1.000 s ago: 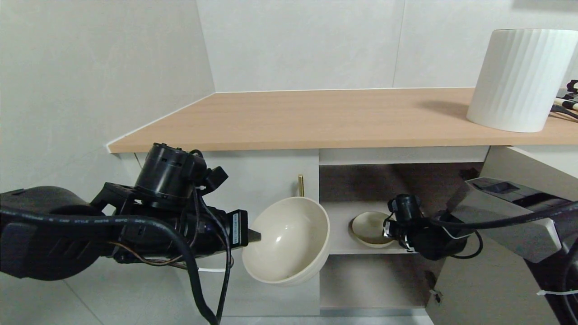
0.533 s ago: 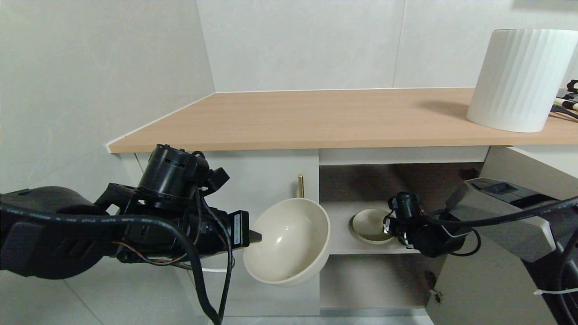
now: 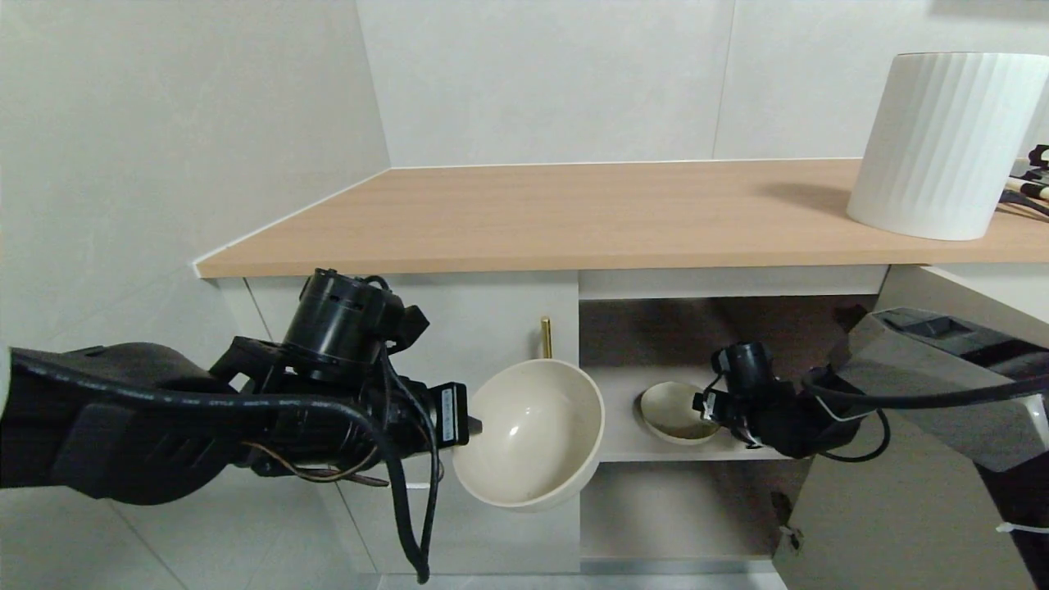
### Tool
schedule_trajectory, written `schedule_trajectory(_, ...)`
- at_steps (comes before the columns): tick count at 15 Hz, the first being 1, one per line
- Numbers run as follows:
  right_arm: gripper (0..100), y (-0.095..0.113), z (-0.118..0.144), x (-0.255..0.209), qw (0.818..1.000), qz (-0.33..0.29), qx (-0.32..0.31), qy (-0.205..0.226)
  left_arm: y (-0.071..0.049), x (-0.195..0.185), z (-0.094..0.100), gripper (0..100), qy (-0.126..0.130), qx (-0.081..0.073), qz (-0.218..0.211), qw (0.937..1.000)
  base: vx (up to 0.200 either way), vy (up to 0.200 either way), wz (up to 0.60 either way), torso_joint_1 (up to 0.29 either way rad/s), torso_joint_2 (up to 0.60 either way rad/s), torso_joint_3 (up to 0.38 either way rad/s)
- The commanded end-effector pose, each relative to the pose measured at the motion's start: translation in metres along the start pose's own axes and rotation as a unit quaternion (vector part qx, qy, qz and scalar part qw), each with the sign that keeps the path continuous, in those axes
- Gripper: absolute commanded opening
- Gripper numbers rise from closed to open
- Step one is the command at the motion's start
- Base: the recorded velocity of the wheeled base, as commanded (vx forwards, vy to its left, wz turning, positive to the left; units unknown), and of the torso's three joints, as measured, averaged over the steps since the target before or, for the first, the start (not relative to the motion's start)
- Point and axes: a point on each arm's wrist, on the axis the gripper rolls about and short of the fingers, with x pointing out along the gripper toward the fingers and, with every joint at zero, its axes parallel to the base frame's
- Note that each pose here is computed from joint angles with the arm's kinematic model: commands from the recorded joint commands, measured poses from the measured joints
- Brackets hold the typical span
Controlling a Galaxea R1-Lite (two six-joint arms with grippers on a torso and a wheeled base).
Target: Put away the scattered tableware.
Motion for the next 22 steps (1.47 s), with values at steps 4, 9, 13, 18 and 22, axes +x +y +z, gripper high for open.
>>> schedule_trajectory(4,100,-0.005,0.040,-0.142,0.974,0.211,-0.014,0.085,-0.005,0.045,-0.017,0,0.018,0.022,0.079,0.9964,0.000,0.000,0.00,0.000,0.00,0.000)
schedule_trajectory(9,100,0.013,0.026,-0.242,0.932,0.310,-0.115,0.147,-0.016,0.049,-0.029,0,0.035,0.042,0.076,0.9957,0.000,0.000,0.00,0.000,0.00,0.000)
schedule_trajectory(13,100,0.028,0.007,-0.267,0.914,0.337,-0.154,0.167,-0.021,0.048,-0.038,0,0.055,0.053,0.078,0.9940,0.000,0.000,0.00,0.000,0.00,0.000)
schedule_trajectory(18,100,0.046,-0.017,-0.258,0.916,0.307,-0.185,0.177,-0.027,0.048,-0.047,0,0.068,0.066,0.074,0.9927,0.000,0.000,0.00,0.000,0.00,0.000)
schedule_trajectory(22,100,0.054,-0.027,-0.248,0.920,0.292,-0.190,0.178,-0.032,0.045,-0.050,0,0.072,0.073,0.069,0.9923,0.000,0.000,0.00,0.000,0.00,0.000)
